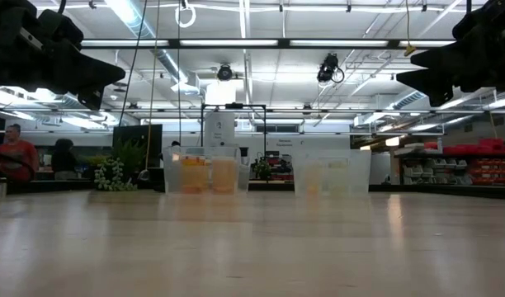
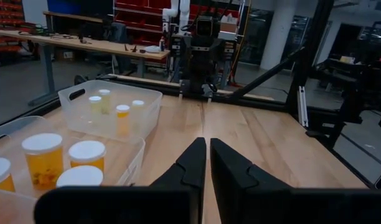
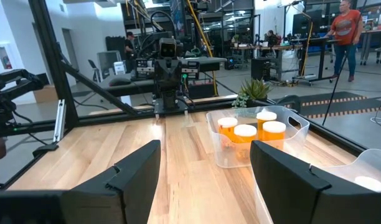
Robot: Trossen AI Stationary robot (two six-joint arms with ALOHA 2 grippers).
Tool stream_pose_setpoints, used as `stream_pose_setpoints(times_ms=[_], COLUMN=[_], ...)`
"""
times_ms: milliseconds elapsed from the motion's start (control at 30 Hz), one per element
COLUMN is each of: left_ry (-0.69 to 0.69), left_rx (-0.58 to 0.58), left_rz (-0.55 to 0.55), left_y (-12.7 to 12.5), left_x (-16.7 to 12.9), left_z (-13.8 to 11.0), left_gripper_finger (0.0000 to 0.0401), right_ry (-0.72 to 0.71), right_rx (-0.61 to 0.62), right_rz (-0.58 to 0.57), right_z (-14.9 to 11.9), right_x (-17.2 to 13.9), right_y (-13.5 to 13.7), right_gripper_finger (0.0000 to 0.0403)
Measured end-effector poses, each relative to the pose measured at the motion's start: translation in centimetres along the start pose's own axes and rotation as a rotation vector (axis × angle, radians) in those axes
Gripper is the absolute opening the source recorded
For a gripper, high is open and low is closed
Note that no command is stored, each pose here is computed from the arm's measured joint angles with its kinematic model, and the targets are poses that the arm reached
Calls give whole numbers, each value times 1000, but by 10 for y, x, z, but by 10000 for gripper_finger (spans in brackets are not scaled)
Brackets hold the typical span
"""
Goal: Pick and place medicine bottles into bin by pill shape (circle, oval)
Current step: Return to Home Position
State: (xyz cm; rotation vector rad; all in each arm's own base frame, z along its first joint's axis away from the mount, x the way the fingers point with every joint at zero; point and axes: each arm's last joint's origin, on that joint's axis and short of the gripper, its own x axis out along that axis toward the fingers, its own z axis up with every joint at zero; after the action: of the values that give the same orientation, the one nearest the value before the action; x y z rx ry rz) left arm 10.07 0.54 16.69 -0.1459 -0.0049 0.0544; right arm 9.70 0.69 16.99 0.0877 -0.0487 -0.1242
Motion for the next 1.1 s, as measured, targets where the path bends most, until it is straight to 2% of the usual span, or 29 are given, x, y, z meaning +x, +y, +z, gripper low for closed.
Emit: stream_pose_setpoints(times_ms=[1100], left_ry=[-2], left_rx=[1], left_rz=[2], left_y=[0], left_x=[0], left_z=[0], left_gripper_finger=[25], right_ry=[0], right_rx=[0], right_rz=[0], right_z=[0], right_x=[0], right_y=[0], right_gripper_finger=[255])
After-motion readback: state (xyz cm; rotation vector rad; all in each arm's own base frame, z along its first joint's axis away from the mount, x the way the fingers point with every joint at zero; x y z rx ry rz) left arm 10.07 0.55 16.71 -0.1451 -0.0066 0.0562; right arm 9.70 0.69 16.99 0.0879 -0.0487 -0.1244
